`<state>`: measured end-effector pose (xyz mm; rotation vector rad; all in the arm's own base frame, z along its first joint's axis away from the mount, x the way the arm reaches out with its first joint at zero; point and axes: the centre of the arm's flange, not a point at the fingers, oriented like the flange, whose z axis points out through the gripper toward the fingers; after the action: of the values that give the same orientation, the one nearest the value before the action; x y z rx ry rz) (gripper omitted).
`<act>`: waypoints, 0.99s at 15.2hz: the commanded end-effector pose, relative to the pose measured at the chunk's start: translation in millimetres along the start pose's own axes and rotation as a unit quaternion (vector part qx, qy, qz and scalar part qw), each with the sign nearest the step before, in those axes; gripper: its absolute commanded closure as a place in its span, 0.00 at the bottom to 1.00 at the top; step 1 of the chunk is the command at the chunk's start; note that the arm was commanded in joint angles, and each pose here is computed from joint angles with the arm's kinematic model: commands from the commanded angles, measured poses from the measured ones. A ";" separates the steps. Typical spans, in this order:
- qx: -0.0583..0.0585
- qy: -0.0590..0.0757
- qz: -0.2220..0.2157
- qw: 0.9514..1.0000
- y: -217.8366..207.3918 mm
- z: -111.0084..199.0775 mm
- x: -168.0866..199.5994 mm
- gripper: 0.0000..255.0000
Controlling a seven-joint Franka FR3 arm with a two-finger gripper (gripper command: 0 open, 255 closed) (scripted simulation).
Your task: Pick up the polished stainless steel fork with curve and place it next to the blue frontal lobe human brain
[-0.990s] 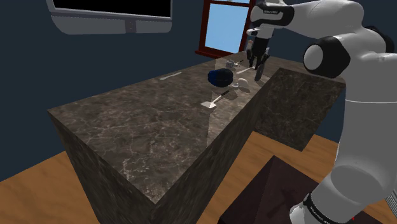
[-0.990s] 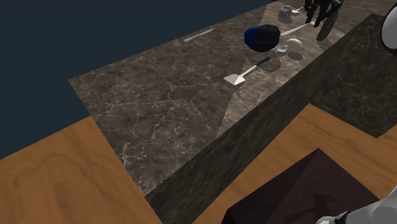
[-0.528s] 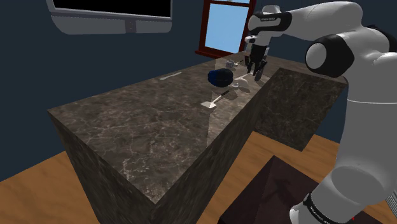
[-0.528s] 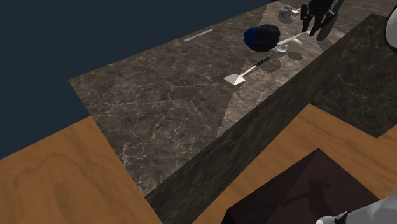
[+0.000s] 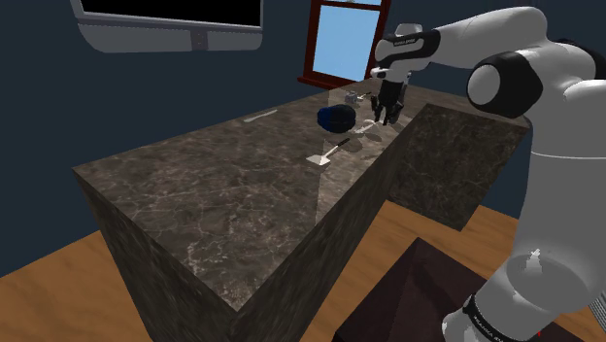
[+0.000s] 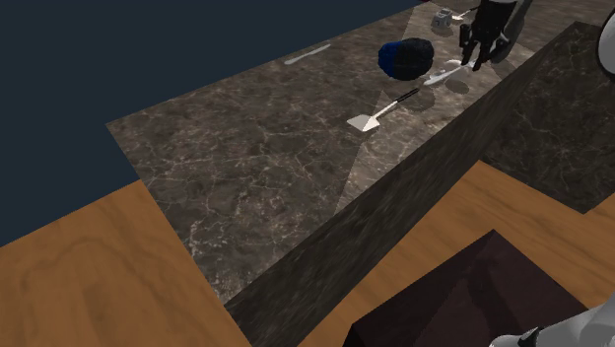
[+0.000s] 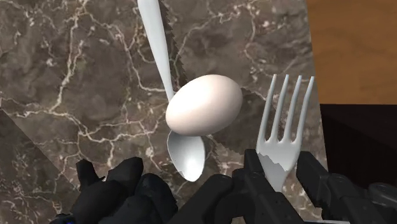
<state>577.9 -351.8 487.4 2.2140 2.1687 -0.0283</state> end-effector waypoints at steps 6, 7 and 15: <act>0.000 0.000 0.000 1.000 -0.7 37.2 1.4 1.00; 0.000 0.000 0.000 1.000 -0.8 42.5 1.6 1.00; 0.000 0.000 0.000 1.000 -1.1 59.3 2.3 1.00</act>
<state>578.0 -352.0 428.1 2.2136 2.1685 -0.0282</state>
